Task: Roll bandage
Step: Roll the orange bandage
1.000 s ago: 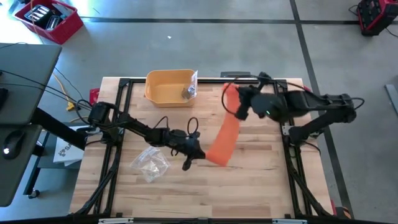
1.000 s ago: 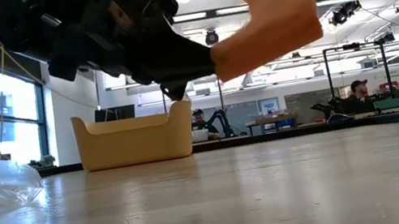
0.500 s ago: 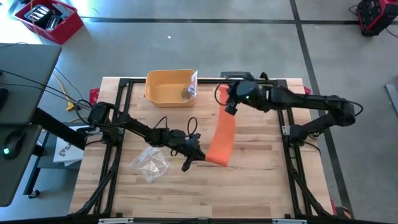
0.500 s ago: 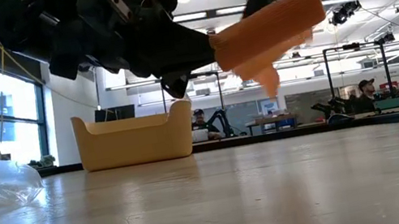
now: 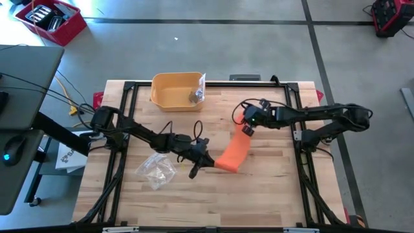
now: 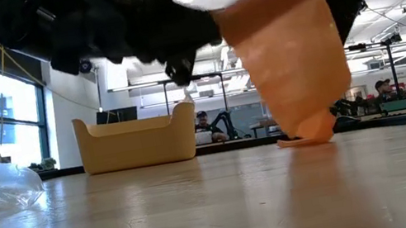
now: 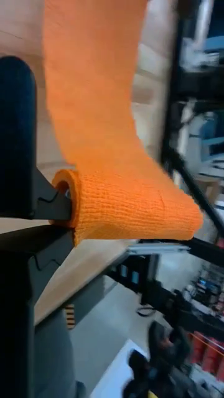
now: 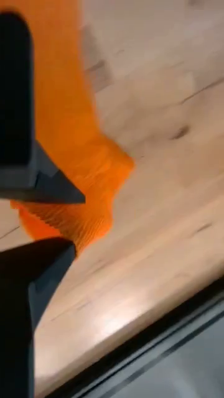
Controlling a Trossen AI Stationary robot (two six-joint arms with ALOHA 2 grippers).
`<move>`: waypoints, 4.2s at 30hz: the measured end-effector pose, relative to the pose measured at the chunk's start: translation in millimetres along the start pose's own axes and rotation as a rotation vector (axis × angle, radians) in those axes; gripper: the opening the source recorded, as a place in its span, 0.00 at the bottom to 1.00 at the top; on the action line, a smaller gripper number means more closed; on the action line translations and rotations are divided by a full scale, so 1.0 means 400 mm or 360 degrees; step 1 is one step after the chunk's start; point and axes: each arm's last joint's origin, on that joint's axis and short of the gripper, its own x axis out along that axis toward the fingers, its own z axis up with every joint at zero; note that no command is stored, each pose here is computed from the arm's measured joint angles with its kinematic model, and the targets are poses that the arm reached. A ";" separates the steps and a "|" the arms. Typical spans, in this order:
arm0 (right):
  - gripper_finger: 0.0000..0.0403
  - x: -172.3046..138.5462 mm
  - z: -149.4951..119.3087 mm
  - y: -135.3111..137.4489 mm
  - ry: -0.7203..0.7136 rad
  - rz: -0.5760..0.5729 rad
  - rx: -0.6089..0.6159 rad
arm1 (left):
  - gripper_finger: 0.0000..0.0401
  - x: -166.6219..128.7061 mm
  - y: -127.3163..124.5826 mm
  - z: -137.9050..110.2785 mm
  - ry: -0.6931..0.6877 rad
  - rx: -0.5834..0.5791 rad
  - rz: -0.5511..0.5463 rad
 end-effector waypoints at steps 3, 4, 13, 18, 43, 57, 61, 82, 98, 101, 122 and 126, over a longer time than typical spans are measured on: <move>0.35 -0.020 0.006 -0.005 -0.0038 0.0009 -0.0031 | 0.01 -0.007 -0.024 0.027 -0.0071 0.0034 -0.0004; 0.38 -0.035 0.016 -0.007 -0.0077 0.0011 -0.0025 | 0.01 -0.010 -0.034 0.038 -0.0095 0.0055 0.0007; 0.42 -0.252 0.031 0.026 -0.0631 -0.0061 -0.0134 | 0.01 0.008 -0.163 0.216 -0.0202 0.0424 0.0009; 0.42 -0.320 -0.001 0.063 -0.0747 0.0218 -0.0055 | 0.01 0.017 -0.226 0.324 -0.0123 0.0588 0.0112; 0.41 -0.484 -0.144 0.256 -0.1187 0.0485 0.0357 | 0.01 -0.112 -0.334 0.606 -0.0351 0.0809 0.0422; 0.41 -0.483 -0.221 0.409 -0.1292 0.0527 0.0256 | 0.01 -0.158 -0.387 0.651 -0.0293 0.0728 0.0732; 0.41 -0.463 -0.226 0.427 -0.1274 0.0508 0.0271 | 0.00 -0.156 -0.277 0.646 -0.0088 0.0653 0.0966; 0.41 -0.301 -0.212 0.471 -0.0388 0.0909 -0.0056 | 0.00 -0.188 0.275 0.364 0.0215 0.0238 0.1241; 0.31 0.002 -0.145 0.509 0.0046 0.1047 -0.0437 | 0.00 -0.214 0.317 0.206 0.0230 0.0197 0.1175; 0.10 0.011 -0.148 0.518 0.0110 0.1111 -0.0367 | 0.00 -0.212 0.314 0.206 0.0227 0.0201 0.1147; 0.00 -0.705 0.048 0.297 -0.1474 0.1431 -0.0366 | 0.00 -0.096 0.252 0.089 0.0495 0.0350 0.0890; 0.00 -0.810 0.089 0.194 -0.1743 0.1166 -0.0293 | 0.00 -0.064 0.221 0.056 0.0545 0.0306 0.0802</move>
